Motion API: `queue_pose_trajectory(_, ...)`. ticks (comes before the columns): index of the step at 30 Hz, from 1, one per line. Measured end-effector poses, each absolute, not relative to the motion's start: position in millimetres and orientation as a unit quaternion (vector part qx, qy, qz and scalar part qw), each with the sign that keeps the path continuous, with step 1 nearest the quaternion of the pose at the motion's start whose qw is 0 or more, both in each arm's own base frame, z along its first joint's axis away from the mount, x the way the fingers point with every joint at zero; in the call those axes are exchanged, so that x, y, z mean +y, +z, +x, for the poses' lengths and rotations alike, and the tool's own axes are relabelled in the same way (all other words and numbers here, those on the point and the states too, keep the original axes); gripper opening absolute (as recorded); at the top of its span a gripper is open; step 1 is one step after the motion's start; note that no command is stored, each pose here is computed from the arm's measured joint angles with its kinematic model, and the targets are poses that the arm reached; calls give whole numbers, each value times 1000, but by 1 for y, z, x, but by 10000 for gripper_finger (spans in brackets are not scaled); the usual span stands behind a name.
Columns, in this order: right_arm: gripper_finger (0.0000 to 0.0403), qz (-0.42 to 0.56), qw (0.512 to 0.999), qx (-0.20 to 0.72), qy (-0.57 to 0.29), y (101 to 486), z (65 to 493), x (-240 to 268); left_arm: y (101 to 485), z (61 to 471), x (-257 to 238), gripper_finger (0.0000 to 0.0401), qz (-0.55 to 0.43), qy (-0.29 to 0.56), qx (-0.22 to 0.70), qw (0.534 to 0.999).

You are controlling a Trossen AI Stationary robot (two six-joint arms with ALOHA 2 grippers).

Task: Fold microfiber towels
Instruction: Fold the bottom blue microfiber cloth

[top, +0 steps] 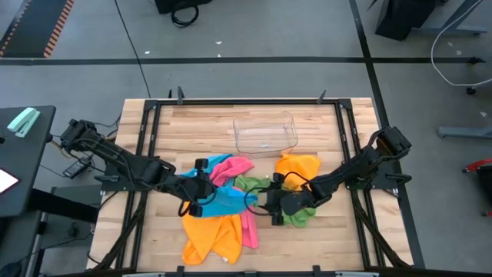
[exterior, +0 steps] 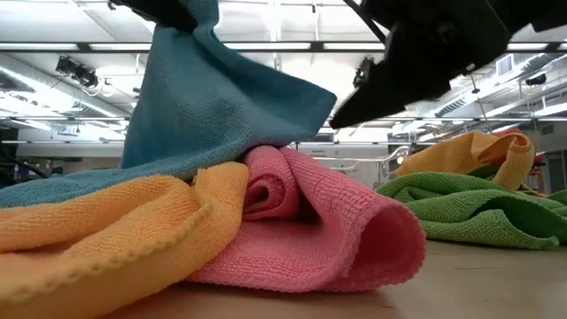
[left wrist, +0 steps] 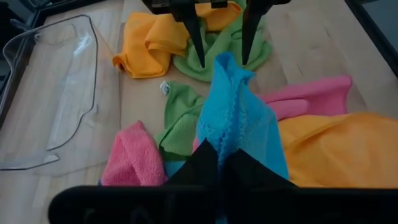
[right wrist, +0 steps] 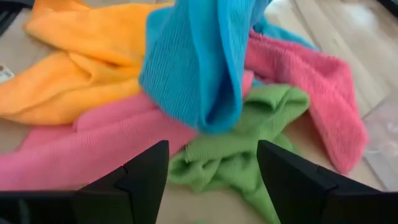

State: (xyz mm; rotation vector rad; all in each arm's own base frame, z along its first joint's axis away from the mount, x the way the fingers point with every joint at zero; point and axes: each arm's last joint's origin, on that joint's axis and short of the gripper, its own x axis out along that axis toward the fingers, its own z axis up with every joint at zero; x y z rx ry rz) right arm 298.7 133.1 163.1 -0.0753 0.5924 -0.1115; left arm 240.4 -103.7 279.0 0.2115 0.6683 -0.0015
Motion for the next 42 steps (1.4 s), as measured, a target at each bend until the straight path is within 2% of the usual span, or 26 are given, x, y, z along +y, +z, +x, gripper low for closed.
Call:
queue_pose_trajectory(4, 253, -25, 961, 270, -53, 163, 300, 133, 279, 240, -104, 10, 104, -1, 327, 939)
queue_pose_trajectory(9, 252, -45, 970, 232, -51, 154, 313, 137, 279, 240, -104, 28, 101, 0, 328, 939)
queue_pose_trajectory(12, 242, -51, 969, 232, -61, 149, 322, 137, 279, 240, -104, 20, 98, 2, 329, 939)
queue_pose_trajectory(17, 183, -47, 971, 224, -70, 148, 328, 134, 278, 239, -103, 11, 100, 2, 336, 937)
queue_pose_trajectory(23, 92, -42, 974, 215, -63, 157, 327, 133, 277, 238, -103, 31, 100, 4, 342, 934)
queue_pose_trajectory(27, 44, -51, 975, 208, -59, 167, 325, 132, 275, 237, -102, 17, 105, 5, 352, 930)
queue_pose_trajectory(33, 9, -51, 981, 183, -30, 209, 316, 130, 295, 231, -98, 14, 99, 1, 295, 950)
queue_pose_trajectory(38, 7, -78, 970, 228, -31, 263, 317, 126, 323, 215, -85, 31, 114, 42, 220, 968)
queue_pose_trajectory(42, 8, -117, 956, 266, -34, 303, 324, 112, 339, 213, -72, 18, 128, 63, 168, 975)
